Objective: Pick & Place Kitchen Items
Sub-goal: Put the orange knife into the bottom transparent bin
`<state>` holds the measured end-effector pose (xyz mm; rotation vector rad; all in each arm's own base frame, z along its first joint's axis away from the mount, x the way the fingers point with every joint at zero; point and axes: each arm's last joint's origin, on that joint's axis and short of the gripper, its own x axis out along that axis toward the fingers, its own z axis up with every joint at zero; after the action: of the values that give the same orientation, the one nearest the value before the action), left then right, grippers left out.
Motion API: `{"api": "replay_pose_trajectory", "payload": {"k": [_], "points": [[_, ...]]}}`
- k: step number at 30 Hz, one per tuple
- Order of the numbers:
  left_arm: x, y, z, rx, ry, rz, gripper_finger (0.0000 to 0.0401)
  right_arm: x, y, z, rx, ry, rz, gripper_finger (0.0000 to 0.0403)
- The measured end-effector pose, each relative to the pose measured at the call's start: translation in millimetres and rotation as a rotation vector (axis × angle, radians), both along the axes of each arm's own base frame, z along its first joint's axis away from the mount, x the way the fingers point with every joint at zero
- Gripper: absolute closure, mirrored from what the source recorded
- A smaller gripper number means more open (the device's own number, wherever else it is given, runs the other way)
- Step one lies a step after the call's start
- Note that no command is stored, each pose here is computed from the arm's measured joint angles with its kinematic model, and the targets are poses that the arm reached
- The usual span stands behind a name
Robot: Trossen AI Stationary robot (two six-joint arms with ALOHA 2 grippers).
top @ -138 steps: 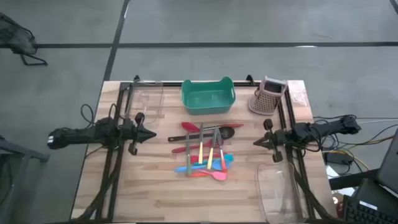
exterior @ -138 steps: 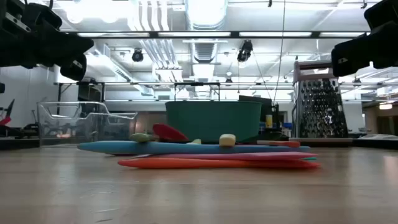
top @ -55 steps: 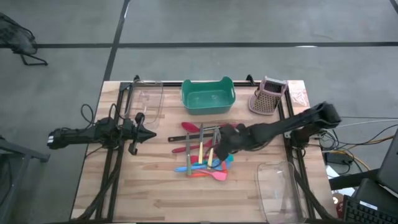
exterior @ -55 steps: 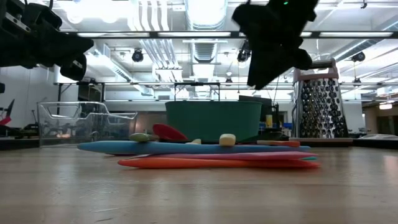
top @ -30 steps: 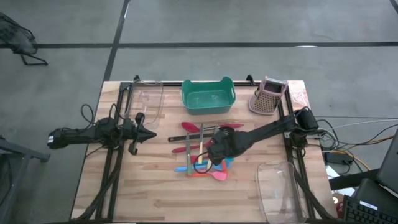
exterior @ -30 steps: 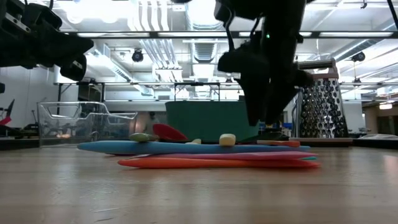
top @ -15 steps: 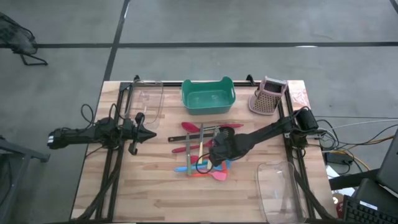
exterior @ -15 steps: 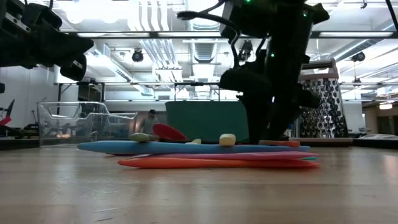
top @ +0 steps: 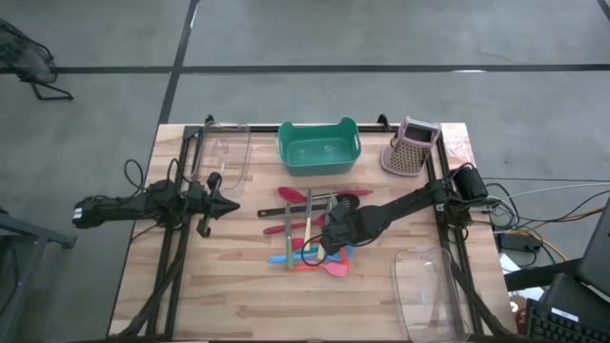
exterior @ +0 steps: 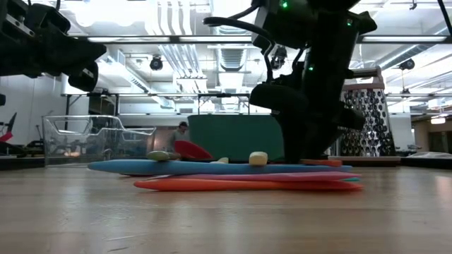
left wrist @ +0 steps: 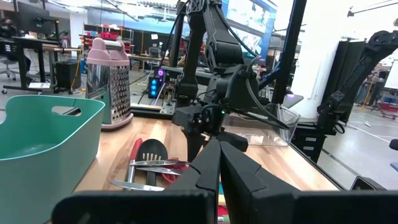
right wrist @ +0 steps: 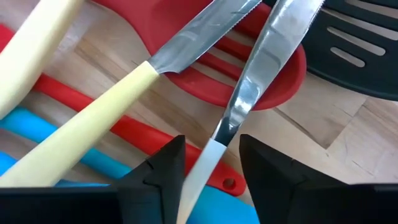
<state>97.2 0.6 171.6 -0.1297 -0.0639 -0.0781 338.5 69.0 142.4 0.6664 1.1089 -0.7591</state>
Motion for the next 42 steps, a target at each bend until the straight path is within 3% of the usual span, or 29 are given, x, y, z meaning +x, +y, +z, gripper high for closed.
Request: {"api": "replay_pose_trajectory", "payload": {"k": [14,24,42], "points": [[0,0,0,0.000,0.000,0.000,0.0387,1,0,1,-0.010,0.002,0.044,0.0371],[0,0,0,0.000,0.001,0.000,0.0387,1,0,8,-0.002,-0.017,0.045,0.0358],[0,0,-1,0.000,0.008,0.000,0.0387,-32,14,80,0.020,-0.152,0.097,0.0370]]}}
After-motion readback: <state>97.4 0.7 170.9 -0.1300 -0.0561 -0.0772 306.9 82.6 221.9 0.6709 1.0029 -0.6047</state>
